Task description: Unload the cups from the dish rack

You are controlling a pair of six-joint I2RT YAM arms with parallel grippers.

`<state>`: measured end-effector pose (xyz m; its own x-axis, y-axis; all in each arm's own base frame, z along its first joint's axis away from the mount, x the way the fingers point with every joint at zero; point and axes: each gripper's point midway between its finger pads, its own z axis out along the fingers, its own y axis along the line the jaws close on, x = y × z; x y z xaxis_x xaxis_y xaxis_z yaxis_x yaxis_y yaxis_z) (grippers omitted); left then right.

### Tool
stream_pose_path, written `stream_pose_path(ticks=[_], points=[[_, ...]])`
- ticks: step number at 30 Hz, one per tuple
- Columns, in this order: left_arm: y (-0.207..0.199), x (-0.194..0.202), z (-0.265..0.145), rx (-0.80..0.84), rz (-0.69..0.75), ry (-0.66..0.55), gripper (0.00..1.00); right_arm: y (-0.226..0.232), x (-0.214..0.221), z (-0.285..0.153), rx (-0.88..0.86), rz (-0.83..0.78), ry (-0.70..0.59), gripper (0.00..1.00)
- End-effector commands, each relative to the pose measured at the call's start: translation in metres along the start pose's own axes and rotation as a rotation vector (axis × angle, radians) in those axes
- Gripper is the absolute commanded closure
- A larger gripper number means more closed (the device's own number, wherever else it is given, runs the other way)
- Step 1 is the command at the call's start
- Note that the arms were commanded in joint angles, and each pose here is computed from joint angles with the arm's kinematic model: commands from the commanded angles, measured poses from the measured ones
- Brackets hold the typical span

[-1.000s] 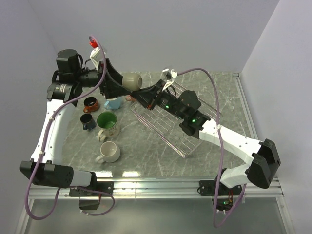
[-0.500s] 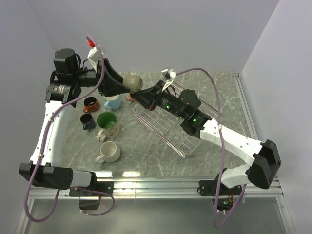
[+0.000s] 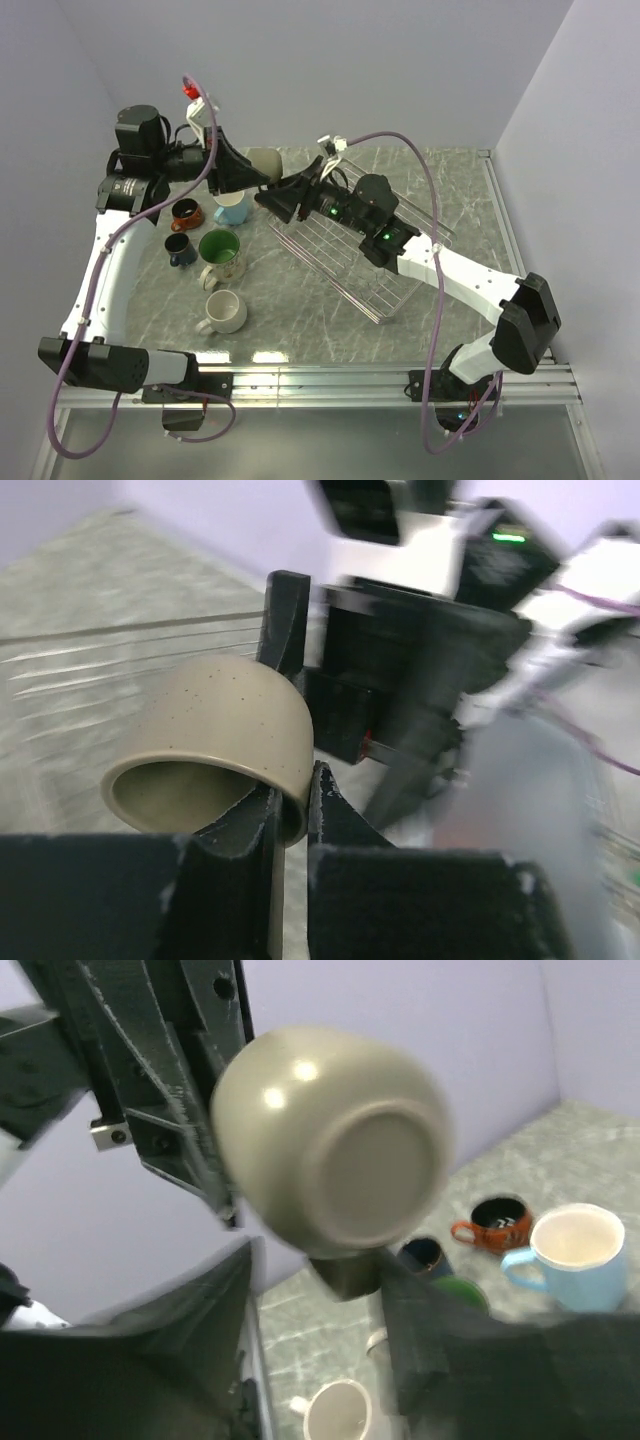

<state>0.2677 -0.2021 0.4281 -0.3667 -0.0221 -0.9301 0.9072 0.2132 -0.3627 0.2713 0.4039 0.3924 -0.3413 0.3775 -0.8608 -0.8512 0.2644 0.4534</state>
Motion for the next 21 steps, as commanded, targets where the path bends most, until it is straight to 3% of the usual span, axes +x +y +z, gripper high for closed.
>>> stream_pose_path(ticks=[1,3,11,17,21], points=[[0.047,0.006,-0.01,-0.301,0.08,0.014,1.0,-0.022,0.008,0.001,0.13,-0.032,0.047,0.21],[0.072,0.023,-0.019,-0.429,0.062,0.055,1.0,-0.04,0.025,-0.004,0.201,-0.039,0.091,0.1],[0.108,0.074,-0.055,-0.643,0.147,0.277,1.0,-0.074,0.074,-0.026,0.326,-0.022,0.242,0.06],[0.115,0.141,-0.132,-0.857,0.181,0.683,1.0,-0.073,0.075,-0.041,0.352,-0.049,0.263,0.05],[0.114,0.197,-0.186,-0.924,0.077,0.88,1.0,-0.071,0.074,-0.051,0.352,-0.055,0.245,0.05]])
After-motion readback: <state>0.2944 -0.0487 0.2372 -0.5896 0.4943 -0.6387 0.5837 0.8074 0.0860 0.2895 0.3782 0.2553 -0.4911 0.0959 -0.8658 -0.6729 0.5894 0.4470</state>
